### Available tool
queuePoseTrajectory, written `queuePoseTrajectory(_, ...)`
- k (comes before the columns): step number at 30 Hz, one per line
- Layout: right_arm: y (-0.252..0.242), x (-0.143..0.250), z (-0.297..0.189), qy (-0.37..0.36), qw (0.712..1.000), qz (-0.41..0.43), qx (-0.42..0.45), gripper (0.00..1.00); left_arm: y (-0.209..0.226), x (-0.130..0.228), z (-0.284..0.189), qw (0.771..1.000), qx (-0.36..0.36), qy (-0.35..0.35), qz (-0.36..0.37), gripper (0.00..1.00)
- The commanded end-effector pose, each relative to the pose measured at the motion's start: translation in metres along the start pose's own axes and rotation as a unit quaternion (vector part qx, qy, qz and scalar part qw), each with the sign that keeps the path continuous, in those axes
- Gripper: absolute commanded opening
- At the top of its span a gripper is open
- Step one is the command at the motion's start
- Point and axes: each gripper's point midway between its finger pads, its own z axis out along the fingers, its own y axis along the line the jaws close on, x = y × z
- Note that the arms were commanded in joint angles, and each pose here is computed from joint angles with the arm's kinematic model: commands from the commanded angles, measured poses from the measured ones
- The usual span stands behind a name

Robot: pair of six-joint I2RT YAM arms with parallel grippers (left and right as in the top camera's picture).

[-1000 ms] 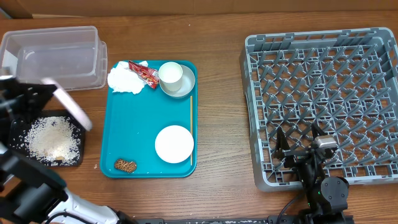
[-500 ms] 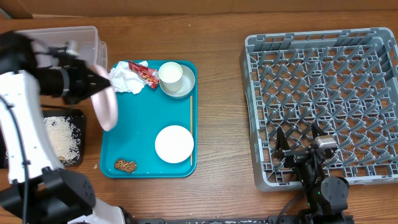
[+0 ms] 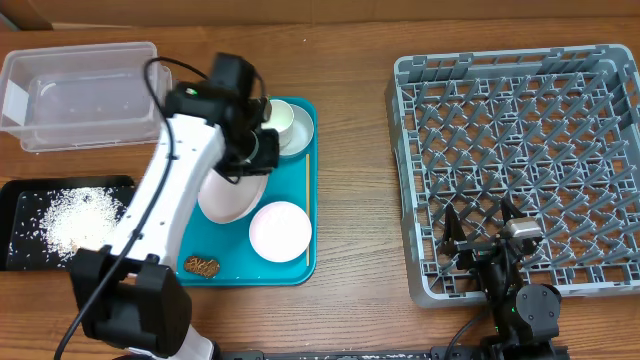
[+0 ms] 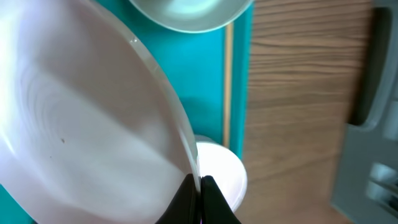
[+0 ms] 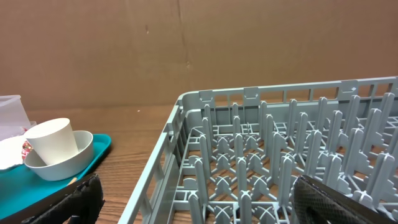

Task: Sort waste into correct bins and load items into the dishwasher
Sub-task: 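Carry the emptied pink plate back and set it on the teal tray, then grasp the white tissue and red wrapper together with the left gripper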

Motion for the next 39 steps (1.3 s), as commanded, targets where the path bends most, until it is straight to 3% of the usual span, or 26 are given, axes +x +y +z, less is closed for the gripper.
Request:
queuePoseTrajectory(1, -0.002, 0.001, 0.0, -0.004, 1.0, -0.003, 0.004, 1.0, 0.02, -0.001, 0.013, 0.996, -0.079, -0.02, -0.035, 0.04)
queuePoseTrajectory(7, -0.002, 0.001, 0.0, -0.004, 1.0, -0.003, 0.004, 1.0, 0.037, -0.011, 0.025, 0.99, -0.123, -0.053, -0.049, 0.04)
queuePoseTrajectory(22, -0.002, 0.001, 0.0, -0.004, 1.0, -0.003, 0.004, 1.0, 0.04, 0.011, 0.069, 0.994, -0.096, -0.028, -0.05, 0.04)
queuePoseTrajectory(24, -0.002, 0.001, 0.0, -0.004, 1.0, -0.003, 0.004, 1.0, 0.041, 0.013, 0.071, 0.994, -0.097, -0.025, -0.05, 0.09)
queuePoseTrajectory(27, -0.002, 0.001, 0.0, -0.004, 1.0, -0.003, 0.004, 1.0, 0.041, 0.014, 0.071, 0.994, -0.097, -0.025, -0.05, 0.38)
queuePoseTrajectory(33, -0.002, 0.001, 0.0, -0.004, 1.0, -0.003, 0.004, 1.0, 0.031, 0.012, 0.063, 0.996, -0.076, -0.018, -0.051, 0.45)
queuePoseTrajectory(39, -0.002, 0.001, 0.0, -0.004, 1.0, -0.003, 0.004, 1.0, 0.02, -0.005, 0.023, 0.995, -0.075, -0.032, -0.05, 0.51)
